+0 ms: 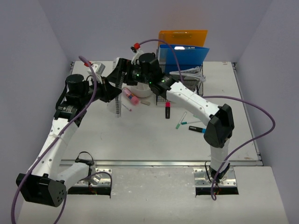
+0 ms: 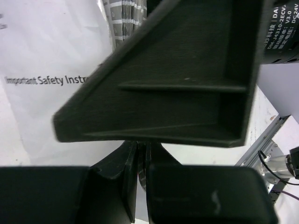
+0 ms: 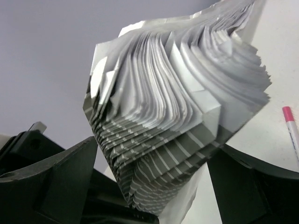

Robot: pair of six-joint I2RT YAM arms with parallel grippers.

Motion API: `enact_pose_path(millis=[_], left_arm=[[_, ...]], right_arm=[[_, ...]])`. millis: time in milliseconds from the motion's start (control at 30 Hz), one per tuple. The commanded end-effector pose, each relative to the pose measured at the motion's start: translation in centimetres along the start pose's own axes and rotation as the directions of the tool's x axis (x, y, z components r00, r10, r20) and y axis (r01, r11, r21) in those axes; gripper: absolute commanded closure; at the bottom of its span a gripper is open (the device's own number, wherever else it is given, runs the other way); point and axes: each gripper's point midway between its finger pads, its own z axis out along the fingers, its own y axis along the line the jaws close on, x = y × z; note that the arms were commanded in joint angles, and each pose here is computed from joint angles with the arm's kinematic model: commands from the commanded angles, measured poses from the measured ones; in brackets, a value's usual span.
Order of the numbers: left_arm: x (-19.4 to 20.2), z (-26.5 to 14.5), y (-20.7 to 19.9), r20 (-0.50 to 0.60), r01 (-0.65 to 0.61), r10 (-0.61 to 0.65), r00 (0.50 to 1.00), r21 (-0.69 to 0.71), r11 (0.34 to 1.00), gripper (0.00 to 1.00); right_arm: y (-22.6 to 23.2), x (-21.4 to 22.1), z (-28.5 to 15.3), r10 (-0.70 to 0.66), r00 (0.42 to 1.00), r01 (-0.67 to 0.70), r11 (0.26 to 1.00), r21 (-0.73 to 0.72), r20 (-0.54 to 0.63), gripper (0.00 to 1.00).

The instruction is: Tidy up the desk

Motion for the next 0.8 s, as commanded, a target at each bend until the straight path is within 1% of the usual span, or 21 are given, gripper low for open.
enact_pose_path(millis=[0, 33, 133, 167, 200, 233, 300, 333, 400, 467, 567, 600, 633, 700, 767], left_arm=[[-1.7, 1.0, -3.9, 0.060, -0.087, 0.081, 0.995, 0.103, 0.991, 1.00], [-1.7, 1.0, -3.9, 0.064, -0.091, 0.085, 0.994, 0.098, 0.991, 1.00], [-1.8, 1.0, -4.1, 0.073, -0.101, 0.094, 0.993, 0.104, 0.990, 1.00], [-1.7, 1.0, -4.1, 0.072, -0.103, 0.096, 0.993, 0.107, 0.989, 0.97], [-1.6, 0.9, -4.1, 0.070, -0.103, 0.096, 0.993, 0.107, 0.989, 0.92], [-1.4, 0.8, -4.2, 0.069, -0.104, 0.097, 0.993, 0.109, 0.989, 0.87], [-1.0, 0.6, -4.3, 0.060, -0.105, 0.099, 0.993, 0.114, 0.988, 0.76], [-0.8, 0.5, -4.3, 0.055, -0.106, 0.100, 0.993, 0.116, 0.988, 0.73], [-0.3, 0.3, -4.3, 0.034, -0.102, 0.099, 0.995, 0.117, 0.988, 0.64], [-0.1, -0.1, -4.7, 0.028, -0.110, 0.107, 0.994, 0.130, 0.985, 0.58], [-0.3, -0.8, -5.2, 0.036, -0.122, 0.118, 0.992, 0.139, 0.983, 0.44], [-0.6, -1.2, -5.6, 0.050, -0.131, 0.125, 0.991, 0.144, 0.981, 0.40], [-1.0, -1.5, -5.9, 0.059, -0.134, 0.127, 0.990, 0.149, 0.980, 0.36], [-1.3, -1.7, -6.4, 0.067, -0.126, 0.116, 0.991, 0.165, 0.978, 0.33], [-1.7, -1.7, -7.1, 0.069, -0.117, 0.105, 0.992, 0.198, 0.973, 0.31]], right_arm=[[2.0, -0.5, 0.7, -0.036, 0.998, 0.037, 0.999, -0.018, 0.044, 0.11], [1.8, -0.3, 0.7, -0.043, 0.998, 0.043, 0.999, -0.007, 0.040, 0.18], [0.7, -0.4, 0.2, -0.072, 0.996, 0.071, 0.997, 0.041, 0.045, 0.46], [0.3, -0.5, 0.0, -0.077, 0.996, 0.075, 0.996, 0.054, 0.047, 0.53], [-0.3, -0.8, -0.3, -0.080, 0.995, 0.077, 0.995, 0.069, 0.050, 0.62], [-0.7, -1.1, -0.7, -0.083, 0.995, 0.079, 0.994, 0.079, 0.053, 0.69], [-1.9, -1.8, -1.8, -0.085, 0.995, 0.078, 0.992, 0.098, 0.060, 0.82], [-2.9, -2.3, -2.4, -0.078, 0.995, 0.071, 0.991, 0.112, 0.062, 0.88], [-3.1, -3.3, -3.9, -0.077, 0.995, 0.070, 0.993, 0.094, 0.071, 0.98], [-5.0, -4.2, -5.6, -0.070, 0.995, 0.062, 0.993, 0.103, 0.077, 1.00], [-5.6, -6.0, -9.4, -0.104, 0.990, 0.101, 0.994, 0.037, 0.097, 1.00], [-5.6, -6.4, -10.8, -0.132, 0.986, 0.131, 0.991, 0.013, 0.101, 1.00], [-5.1, -7.0, -11.7, -0.188, 0.974, 0.192, 0.981, -0.020, 0.122, 1.00], [-4.4, -7.0, -14.4, -0.253, 0.960, 0.264, 0.961, -0.080, 0.123, 1.00], [-2.4, -6.2, -17.3, -0.382, 0.914, 0.403, 0.895, -0.190, 0.135, 1.00]])
